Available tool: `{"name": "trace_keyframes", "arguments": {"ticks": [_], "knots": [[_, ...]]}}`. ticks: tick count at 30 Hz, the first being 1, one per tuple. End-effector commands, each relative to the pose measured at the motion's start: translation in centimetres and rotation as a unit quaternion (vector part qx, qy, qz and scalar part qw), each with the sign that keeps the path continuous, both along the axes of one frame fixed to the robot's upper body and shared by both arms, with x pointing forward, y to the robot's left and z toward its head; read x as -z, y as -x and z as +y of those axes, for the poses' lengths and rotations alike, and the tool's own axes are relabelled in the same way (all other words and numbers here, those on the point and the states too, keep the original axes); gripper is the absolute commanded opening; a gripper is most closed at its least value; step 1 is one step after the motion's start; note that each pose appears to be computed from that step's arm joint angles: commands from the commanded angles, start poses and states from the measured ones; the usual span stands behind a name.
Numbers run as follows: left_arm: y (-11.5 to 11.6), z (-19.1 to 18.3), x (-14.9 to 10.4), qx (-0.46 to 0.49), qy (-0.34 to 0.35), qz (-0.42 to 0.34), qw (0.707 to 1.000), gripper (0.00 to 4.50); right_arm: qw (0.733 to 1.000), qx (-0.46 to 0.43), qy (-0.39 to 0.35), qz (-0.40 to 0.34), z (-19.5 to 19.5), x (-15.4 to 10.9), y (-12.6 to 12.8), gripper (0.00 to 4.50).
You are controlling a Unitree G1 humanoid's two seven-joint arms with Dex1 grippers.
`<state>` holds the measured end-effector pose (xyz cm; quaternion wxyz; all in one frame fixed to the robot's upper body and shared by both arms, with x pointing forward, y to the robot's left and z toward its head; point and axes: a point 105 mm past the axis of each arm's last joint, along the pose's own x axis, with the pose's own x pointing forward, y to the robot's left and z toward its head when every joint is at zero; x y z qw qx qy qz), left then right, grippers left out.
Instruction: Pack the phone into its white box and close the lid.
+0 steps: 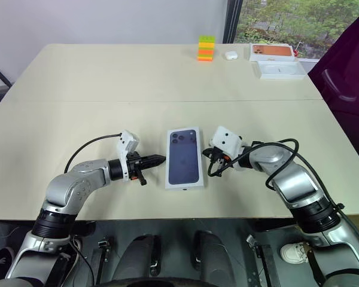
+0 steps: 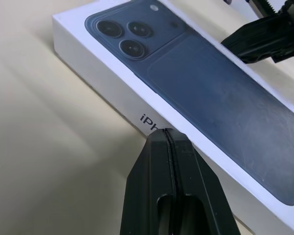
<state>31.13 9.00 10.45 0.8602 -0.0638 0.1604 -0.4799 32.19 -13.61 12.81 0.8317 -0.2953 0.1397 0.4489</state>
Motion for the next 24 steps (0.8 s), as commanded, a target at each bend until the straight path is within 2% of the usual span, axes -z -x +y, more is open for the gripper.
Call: {"name": "trace_keyframes", "arguments": {"ticks": [1, 3, 7, 11, 14, 17, 21, 24], "knots": [[0.3, -0.5, -0.9, 0.012, -0.001, -0.023, 1.000, 0.00, 0.999, -0.002, 0.033, -0.021, -0.9, 0.3, -0.1, 0.05], [0.1, -0.1, -1.6, 0.005, 0.006, -0.030, 1.000, 0.00, 0.999, 0.002, 0.041, -0.021, -1.4, 0.3, -0.2, 0.05], [-1.1, 0.7, -3.9, -0.013, 0.035, -0.051, 0.998, 0.00, 0.999, 0.023, 0.007, -0.037, -2.2, -1.7, -1.4, 0.05], [-2.6, 0.1, -6.0, -0.022, 0.048, -0.083, 0.995, 0.00, 0.992, 0.043, -0.097, -0.073, -1.1, -5.6, -3.0, 0.05], [-3.8, -1.0, -6.5, -0.027, 0.055, -0.100, 0.993, 0.00, 0.985, 0.033, -0.145, -0.086, 0.6, -7.2, -3.3, 0.05], [-4.4, -2.4, -5.5, -0.017, 0.046, -0.097, 0.994, 0.00, 0.985, 0.025, -0.148, -0.083, 1.9, -6.7, -3.6, 0.05], [-4.4, -3.3, -3.0, 0.007, -0.019, -0.110, 0.994, 0.00, 0.985, 0.028, -0.155, -0.065, 2.7, -5.2, -4.1, 0.05], [-3.9, -3.8, -1.0, 0.027, -0.034, -0.088, 0.995, 0.00, 0.991, 0.039, -0.122, -0.037, 2.3, -0.9, -4.0, 0.05]]}}
